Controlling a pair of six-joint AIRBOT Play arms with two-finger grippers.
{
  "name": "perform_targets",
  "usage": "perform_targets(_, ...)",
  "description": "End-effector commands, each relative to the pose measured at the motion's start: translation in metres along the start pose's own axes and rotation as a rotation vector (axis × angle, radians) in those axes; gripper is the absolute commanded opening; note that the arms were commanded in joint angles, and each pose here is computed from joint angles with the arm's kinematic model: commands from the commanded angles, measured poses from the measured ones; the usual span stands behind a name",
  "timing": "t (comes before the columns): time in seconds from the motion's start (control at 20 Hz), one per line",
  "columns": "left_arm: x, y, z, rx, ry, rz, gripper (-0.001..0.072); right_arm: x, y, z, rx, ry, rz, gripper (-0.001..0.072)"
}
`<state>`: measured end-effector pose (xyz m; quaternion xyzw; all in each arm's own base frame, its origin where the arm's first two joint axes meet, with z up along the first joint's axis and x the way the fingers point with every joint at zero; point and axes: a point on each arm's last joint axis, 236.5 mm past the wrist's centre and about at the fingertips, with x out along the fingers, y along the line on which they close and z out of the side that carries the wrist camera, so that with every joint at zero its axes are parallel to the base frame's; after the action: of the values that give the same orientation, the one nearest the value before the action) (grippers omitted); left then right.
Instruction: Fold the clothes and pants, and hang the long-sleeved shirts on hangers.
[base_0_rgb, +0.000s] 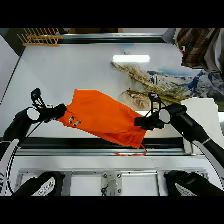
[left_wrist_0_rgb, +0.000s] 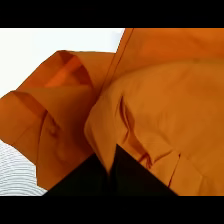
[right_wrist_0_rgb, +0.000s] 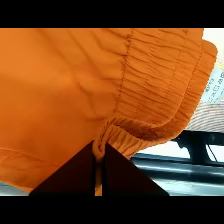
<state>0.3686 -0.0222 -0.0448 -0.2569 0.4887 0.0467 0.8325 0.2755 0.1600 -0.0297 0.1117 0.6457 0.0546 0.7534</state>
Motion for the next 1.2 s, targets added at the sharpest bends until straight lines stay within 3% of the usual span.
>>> perform_targets(0.0, -0.009, -0.011, 0.022, 0.026, -0.055, -0.020, 0.0006, -0.025, 0.008, -0.006, -0.016, -0.034, 0.039, 0.0012)
perform_targets(0.35, -0.029, -0.009, 0.068, 0.061, -0.163, -0.012, 0.0006, -0.066, 0.037, -0.042, -0.052, -0.013, 0.161, 0.0012)
perform_targets(0.7, -0.006, 0.032, 0.062, -0.027, -0.088, 0.052, 0.0006, -0.041, 0.088, -0.104, -0.266, 0.125, 0.176, 0.0013)
perform_targets(1.15, 0.011, 0.040, 0.055, -0.036, -0.054, 0.069, 0.0006, 0.001, 0.167, -0.156, -0.256, 0.214, 0.318, 0.0022)
